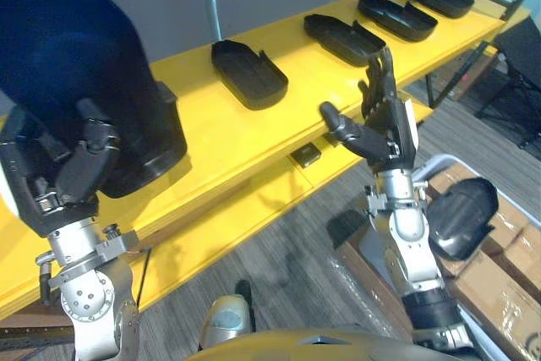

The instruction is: Walk over and take three plastic housings, then place them on the shelf

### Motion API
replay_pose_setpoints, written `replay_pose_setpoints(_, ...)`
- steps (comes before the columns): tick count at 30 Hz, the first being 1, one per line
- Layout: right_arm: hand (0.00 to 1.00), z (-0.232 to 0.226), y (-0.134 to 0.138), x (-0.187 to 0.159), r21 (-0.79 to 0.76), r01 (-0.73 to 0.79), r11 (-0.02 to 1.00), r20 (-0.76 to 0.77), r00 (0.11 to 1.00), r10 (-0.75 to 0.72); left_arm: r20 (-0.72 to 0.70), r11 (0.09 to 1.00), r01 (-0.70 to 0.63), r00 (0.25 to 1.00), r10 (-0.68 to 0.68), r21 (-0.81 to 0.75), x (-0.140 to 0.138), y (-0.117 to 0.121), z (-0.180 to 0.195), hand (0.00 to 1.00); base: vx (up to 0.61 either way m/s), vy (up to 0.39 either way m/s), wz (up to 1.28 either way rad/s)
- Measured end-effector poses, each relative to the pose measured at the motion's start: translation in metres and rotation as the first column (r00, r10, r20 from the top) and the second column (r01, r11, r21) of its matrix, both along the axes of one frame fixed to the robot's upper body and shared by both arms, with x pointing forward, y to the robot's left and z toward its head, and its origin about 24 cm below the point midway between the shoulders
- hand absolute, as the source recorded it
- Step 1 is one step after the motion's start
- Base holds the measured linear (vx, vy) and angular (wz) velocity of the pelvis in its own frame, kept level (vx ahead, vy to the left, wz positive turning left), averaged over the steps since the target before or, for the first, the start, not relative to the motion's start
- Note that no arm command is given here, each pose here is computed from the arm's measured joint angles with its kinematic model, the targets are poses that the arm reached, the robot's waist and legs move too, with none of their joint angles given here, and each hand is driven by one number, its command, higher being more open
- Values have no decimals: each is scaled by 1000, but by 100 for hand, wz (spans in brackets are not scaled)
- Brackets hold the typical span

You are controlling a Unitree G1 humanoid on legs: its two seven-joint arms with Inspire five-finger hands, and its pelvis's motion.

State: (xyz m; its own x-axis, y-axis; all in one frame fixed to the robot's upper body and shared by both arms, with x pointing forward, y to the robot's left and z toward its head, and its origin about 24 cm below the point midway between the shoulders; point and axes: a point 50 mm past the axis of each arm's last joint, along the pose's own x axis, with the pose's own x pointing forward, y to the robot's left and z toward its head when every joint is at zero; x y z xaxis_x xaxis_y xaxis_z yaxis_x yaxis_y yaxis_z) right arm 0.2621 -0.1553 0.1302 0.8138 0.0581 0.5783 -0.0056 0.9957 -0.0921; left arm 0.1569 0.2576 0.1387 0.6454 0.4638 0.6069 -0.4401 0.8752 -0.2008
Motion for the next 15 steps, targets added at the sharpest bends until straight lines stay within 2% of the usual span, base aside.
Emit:
replay_pose_setpoints(4, 100, 26, -16, -1, -38, 61, 997, 131, 990, -56, 46, 1000, -6, 999, 7, -24, 9, -1, 8, 0, 171, -126, 94)
replay_pose_setpoints(8, 100, 45, -23, -8, -4, 20, 1000, 205, 979, -19, 7, 998, -15, 1000, 15, -55, 9, 0, 1, 0, 189, -377, 91)
replay_pose_setpoints(11, 100, 51, -42, -9, -24, 61, 998, 209, 976, -55, -57, 988, 51, 997, -60, -149, 9, -13, -20, 0, 207, -394, 105)
replay_pose_setpoints(13, 100, 48, -57, -11, 8, 127, 992, 182, 975, -127, -55, 980, 116, 990, -126, -161, 14, -25, -23, 0, 157, -212, 114)
replay_pose_setpoints(15, 100, 29, -70, -16, 98, 169, 981, 89, 980, -178, -56, 968, 194, 977, -205, -158, 18, -37, -24, 0, 180, -135, 58)
